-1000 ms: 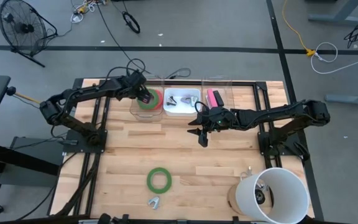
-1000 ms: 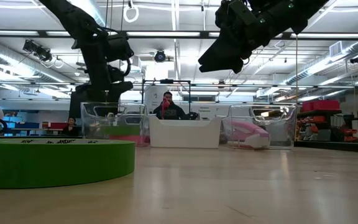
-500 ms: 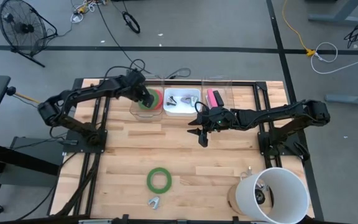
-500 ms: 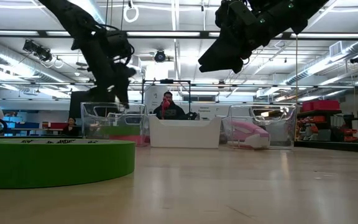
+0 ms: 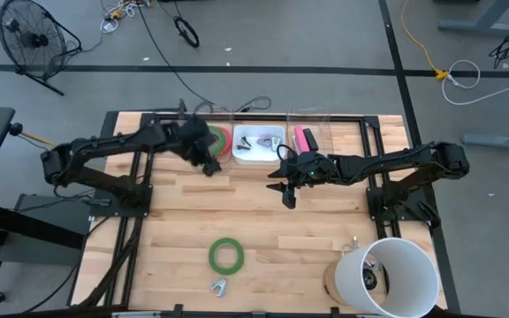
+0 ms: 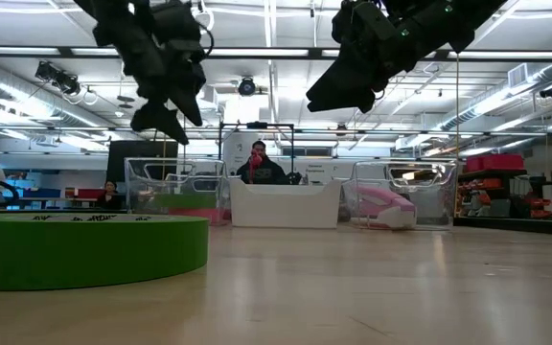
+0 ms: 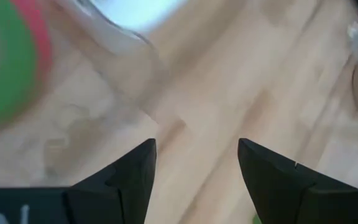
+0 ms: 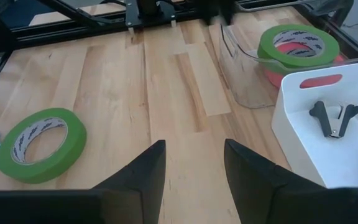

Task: Pick and place Stapler, Stapler remover, tape
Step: Put the light green masking tape into the left transparent bin

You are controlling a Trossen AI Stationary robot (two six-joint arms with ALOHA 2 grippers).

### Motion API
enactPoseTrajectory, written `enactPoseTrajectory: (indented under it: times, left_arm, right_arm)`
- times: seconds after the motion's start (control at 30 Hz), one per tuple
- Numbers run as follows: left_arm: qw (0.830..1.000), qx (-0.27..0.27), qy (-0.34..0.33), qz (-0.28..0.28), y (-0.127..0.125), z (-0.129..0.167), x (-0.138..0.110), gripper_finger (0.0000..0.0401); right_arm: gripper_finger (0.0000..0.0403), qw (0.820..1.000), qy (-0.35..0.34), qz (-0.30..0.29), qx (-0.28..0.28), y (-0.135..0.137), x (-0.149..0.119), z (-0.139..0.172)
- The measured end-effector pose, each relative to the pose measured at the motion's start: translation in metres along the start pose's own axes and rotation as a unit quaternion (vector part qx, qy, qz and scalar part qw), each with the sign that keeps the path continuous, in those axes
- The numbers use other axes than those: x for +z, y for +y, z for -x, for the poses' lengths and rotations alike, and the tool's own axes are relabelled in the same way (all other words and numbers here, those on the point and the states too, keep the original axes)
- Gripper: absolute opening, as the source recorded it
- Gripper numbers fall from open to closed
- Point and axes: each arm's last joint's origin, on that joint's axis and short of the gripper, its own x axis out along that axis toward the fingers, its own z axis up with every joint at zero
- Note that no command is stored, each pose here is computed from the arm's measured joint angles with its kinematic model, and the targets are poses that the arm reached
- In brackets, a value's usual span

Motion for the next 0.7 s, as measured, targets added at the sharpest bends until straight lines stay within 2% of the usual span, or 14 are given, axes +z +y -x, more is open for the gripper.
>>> enactPoseTrajectory:
  times: [0.17,0.37,0.57,0.7]
  left_arm:
    - [0.999,0.030,0.031,-0.021,-0.045,-0.010,-0.036,0.0221]
    - [0.997,0.035,0.065,-0.029,-0.094,-0.023,-0.090,0.0210]
    - [0.995,0.057,0.086,-0.007,-0.123,-0.036,-0.142,0.0209]
    - [0.993,0.045,0.106,0.023,-0.138,-0.050,-0.167,0.0209]
  right_arm:
    - [0.0164,1.000,0.002,0.000,0.000,0.000,0.000,0.000]
    - [0.0164,1.000,0.008,-0.008,-0.001,0.000,-0.001,0.000]
    - [0.0164,1.000,0.009,-0.008,-0.001,0.000,-0.002,0.000]
    - [0.0164,1.000,0.008,-0.010,-0.001,0.000,-0.002,0.000]
